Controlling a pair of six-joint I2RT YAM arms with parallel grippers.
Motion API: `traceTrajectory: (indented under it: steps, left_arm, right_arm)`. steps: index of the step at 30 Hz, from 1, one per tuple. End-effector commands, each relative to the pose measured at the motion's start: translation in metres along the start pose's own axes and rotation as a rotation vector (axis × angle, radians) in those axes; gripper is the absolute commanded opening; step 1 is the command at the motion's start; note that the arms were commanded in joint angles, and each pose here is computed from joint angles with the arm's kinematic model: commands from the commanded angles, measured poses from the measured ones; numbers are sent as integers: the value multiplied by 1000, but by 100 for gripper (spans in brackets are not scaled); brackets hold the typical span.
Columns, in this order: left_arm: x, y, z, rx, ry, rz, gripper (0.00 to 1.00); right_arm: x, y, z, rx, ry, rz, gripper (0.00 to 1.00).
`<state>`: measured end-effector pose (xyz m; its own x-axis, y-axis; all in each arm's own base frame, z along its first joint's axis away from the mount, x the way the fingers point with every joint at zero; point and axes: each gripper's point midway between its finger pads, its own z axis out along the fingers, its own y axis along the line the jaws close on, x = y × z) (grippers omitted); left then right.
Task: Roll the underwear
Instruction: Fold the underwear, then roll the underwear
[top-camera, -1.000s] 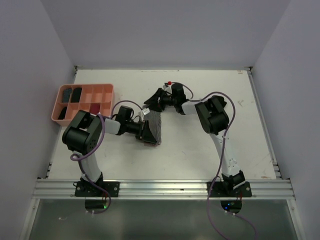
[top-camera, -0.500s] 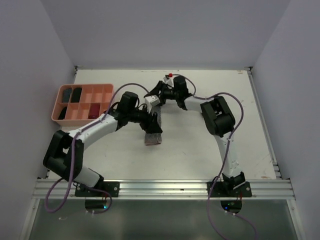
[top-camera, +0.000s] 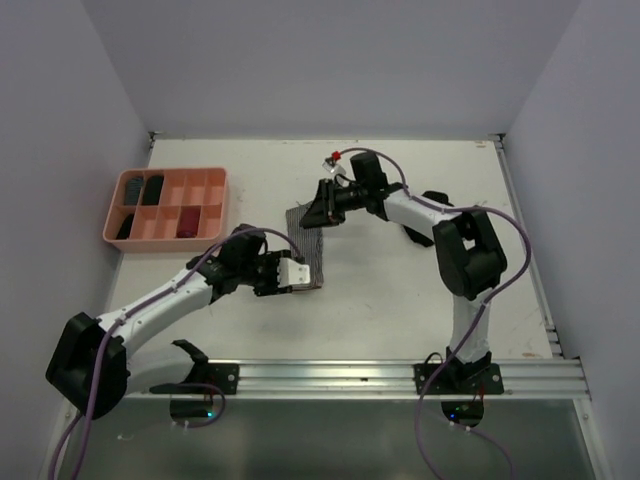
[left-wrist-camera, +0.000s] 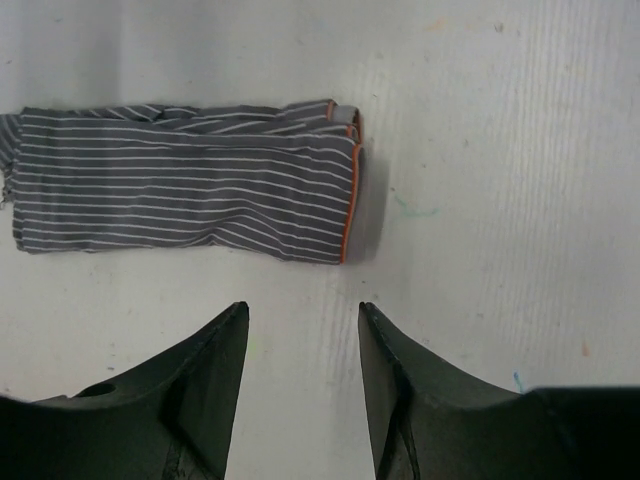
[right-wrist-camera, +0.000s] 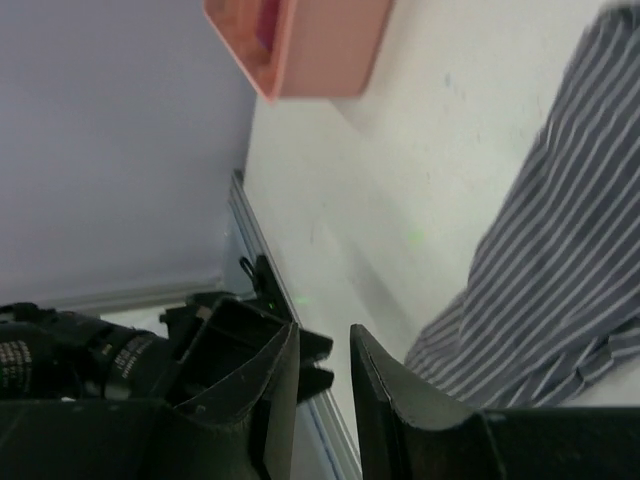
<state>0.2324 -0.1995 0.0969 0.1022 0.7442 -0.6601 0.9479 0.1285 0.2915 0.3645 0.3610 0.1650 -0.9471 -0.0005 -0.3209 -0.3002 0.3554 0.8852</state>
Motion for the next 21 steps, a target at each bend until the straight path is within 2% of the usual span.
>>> traceTrajectory:
  steps: [1,5,12,21]
  left_arm:
    - [0,9,6,-42,-2,211,52]
    - [1,4,20,-15,-17,267,56]
    - [-3,-14,38,72,-43,342,57]
    - [2,-27,57,104,-22,404,59]
  right_arm:
    - [75,-25,4,63,214,34,31]
    - [103,-42,10,85,289,44,30]
    - [148,-90,6,160,400,124,30]
    - [156,-135,15,201,399,230,28]
